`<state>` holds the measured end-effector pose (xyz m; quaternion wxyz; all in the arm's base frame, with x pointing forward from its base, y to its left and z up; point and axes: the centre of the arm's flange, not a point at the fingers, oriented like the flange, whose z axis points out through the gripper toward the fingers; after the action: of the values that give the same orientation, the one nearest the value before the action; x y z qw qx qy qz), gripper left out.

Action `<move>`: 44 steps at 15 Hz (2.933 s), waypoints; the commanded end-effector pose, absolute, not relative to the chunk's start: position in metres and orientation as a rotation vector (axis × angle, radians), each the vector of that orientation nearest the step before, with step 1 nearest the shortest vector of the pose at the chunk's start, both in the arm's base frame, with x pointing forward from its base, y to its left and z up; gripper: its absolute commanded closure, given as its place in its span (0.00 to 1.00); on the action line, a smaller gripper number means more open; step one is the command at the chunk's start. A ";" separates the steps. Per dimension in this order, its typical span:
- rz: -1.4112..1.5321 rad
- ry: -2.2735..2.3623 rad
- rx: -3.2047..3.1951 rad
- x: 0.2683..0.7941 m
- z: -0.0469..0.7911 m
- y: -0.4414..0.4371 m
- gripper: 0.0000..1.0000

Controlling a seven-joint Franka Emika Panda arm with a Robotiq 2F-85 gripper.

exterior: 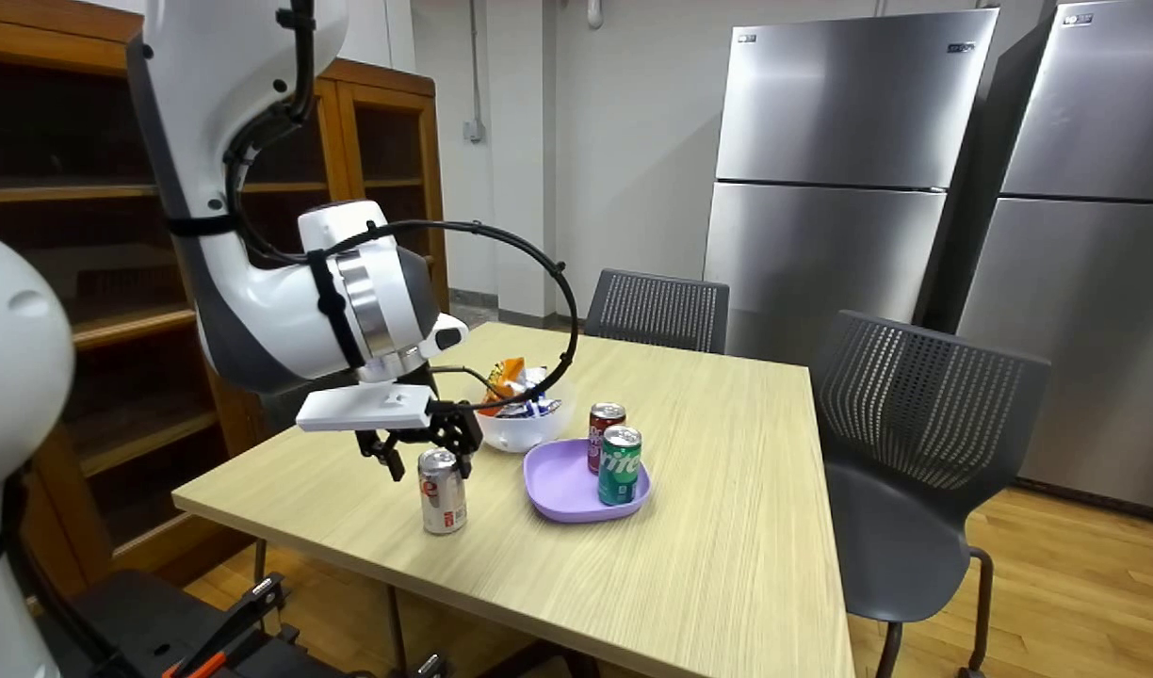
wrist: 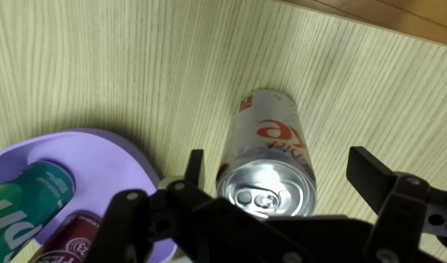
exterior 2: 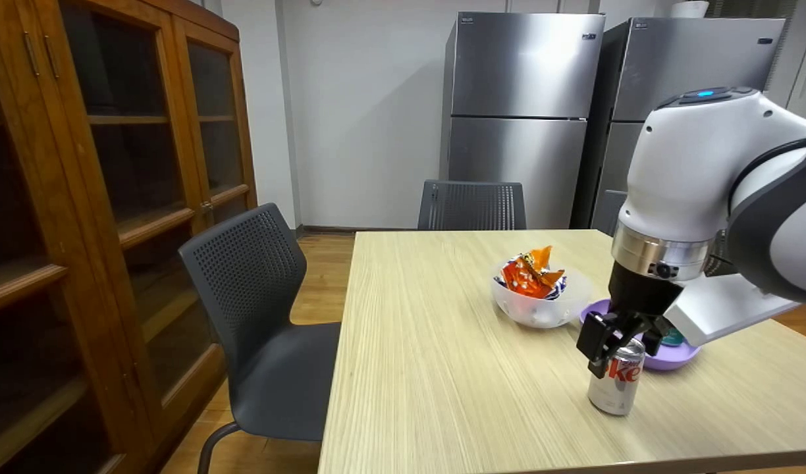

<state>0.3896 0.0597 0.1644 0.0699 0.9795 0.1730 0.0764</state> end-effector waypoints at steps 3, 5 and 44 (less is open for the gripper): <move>0.214 0.508 2.977 0.399 0.160 0.054 0.00; 0.217 0.501 2.978 0.402 0.160 0.053 0.00; 0.538 0.275 3.060 0.416 0.232 -0.034 0.61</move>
<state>0.3987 -0.0182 0.2038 0.0229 0.9830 0.0848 0.1613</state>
